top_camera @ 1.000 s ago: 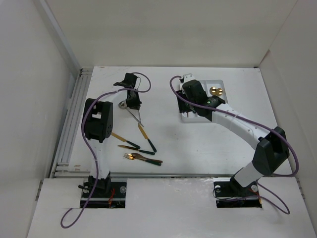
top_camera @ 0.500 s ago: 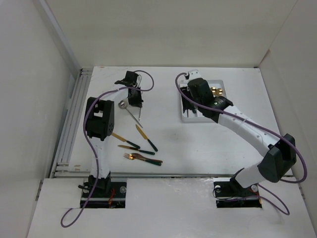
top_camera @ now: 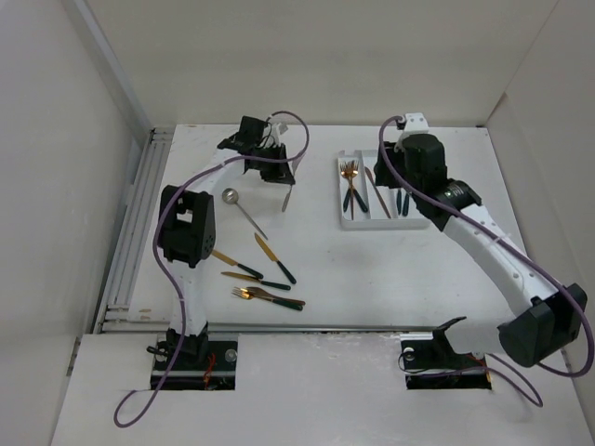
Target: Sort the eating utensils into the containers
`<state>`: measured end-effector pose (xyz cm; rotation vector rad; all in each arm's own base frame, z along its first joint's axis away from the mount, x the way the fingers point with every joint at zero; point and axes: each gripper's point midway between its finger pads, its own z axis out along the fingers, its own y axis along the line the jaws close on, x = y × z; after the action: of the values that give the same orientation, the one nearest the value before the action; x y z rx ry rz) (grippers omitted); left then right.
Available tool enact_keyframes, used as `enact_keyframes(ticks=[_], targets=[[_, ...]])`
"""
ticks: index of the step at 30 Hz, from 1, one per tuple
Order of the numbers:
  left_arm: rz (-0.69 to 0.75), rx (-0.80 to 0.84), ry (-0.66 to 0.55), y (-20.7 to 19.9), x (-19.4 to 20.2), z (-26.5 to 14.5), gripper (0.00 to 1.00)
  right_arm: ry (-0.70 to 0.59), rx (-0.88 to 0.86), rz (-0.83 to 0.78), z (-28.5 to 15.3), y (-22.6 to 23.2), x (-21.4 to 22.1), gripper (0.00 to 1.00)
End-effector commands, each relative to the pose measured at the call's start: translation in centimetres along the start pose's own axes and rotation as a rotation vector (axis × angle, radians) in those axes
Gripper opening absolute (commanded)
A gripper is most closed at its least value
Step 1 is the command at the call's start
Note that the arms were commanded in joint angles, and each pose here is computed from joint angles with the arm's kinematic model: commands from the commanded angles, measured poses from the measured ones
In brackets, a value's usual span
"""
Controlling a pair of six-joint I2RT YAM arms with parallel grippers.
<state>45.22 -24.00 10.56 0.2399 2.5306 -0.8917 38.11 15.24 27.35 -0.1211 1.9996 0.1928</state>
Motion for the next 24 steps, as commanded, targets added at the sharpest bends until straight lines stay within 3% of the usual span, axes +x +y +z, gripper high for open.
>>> enact_keyframes(ticks=[1,4,5,9,13,18,24], targets=[[0.088,0.262,-0.091,-9.3,-3.9,-2.5,0.00,-0.120,-0.058,0.014,-2.1,0.2,-2.7,0.54],[0.095,0.390,-0.108,-13.1,-4.7,-2.3,0.00,-0.119,-0.036,0.021,-2.4,-0.8,-2.6,0.54],[0.034,0.416,-0.113,-13.6,-5.0,-2.2,0.00,-0.120,-0.038,0.025,-2.6,-1.1,-2.5,0.54],[0.010,0.580,-0.259,-17.7,-7.4,-2.2,0.00,-0.128,-0.042,0.050,-3.0,-1.2,-2.9,0.54],[-0.111,0.687,-0.296,-19.0,-7.8,-0.5,0.00,-0.160,-0.018,0.063,-2.8,-2.0,-4.2,0.54],[-0.158,0.697,-0.281,-20.5,-8.2,3.4,0.00,-0.160,0.020,0.032,-2.8,-2.9,-4.8,0.54],[-0.226,0.632,-0.257,-18.5,-7.0,8.0,0.00,-0.103,0.071,-0.013,-2.8,-4.7,-3.4,0.56]])
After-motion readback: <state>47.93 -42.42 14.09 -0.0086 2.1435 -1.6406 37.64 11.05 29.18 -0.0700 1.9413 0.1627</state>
